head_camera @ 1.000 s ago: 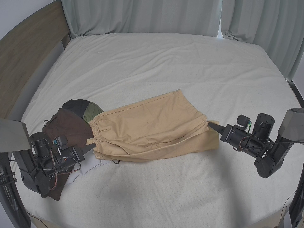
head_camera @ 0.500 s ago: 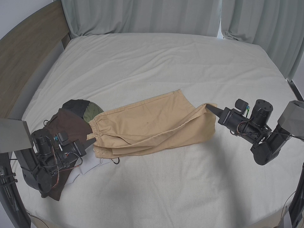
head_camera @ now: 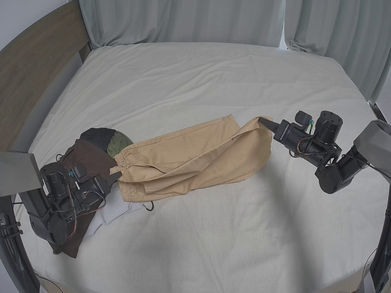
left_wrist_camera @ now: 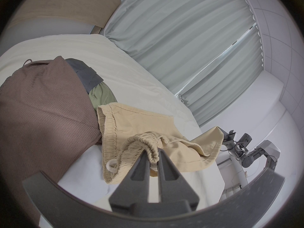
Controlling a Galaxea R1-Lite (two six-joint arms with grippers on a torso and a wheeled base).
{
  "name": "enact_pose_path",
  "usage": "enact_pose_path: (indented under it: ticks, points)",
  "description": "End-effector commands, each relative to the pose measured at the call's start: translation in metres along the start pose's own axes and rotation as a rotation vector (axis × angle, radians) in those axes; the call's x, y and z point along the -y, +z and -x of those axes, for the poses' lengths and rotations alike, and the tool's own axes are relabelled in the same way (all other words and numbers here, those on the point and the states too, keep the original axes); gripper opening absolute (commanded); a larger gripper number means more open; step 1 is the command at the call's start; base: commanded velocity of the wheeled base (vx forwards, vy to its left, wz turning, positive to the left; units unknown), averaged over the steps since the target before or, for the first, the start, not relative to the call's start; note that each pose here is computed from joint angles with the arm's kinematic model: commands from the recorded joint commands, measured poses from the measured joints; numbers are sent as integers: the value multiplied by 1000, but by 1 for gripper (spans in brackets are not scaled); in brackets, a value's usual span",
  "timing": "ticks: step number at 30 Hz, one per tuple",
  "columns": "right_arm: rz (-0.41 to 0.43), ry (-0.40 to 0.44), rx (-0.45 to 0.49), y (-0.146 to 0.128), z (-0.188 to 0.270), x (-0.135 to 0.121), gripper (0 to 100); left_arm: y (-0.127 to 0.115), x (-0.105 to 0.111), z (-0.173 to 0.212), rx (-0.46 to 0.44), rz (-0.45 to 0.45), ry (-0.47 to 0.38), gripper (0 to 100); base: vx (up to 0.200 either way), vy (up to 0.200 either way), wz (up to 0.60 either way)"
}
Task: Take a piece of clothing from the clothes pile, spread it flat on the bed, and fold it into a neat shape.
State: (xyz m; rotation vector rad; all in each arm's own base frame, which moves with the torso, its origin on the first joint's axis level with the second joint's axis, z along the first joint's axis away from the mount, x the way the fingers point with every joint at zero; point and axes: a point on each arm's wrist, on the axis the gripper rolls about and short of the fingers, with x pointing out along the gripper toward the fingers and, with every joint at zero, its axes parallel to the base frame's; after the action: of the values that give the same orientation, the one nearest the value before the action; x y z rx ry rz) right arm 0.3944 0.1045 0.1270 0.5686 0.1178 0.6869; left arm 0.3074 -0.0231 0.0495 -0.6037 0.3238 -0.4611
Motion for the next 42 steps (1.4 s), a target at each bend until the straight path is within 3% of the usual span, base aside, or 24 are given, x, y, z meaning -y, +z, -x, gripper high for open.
enact_pose_path:
  ticks: [1, 21, 28, 42]
  points:
    - [0, 4, -1, 3, -14, 3, 0, 0, -2, -2, 1, 5, 3, 0, 0, 0, 0]
    - [-14, -16, -30, 19, -55, 17, 0, 6, -15, -9, 49, 41, 48, 0, 0, 0, 0]
    - [-28, -38, -52, 14, -66, 30, 0, 10, -17, -16, 91, 71, 72, 0, 0, 0, 0]
    - [-29, -49, -63, 4, -83, 47, 0, 5, -27, -26, 82, 82, 80, 0, 0, 0, 0]
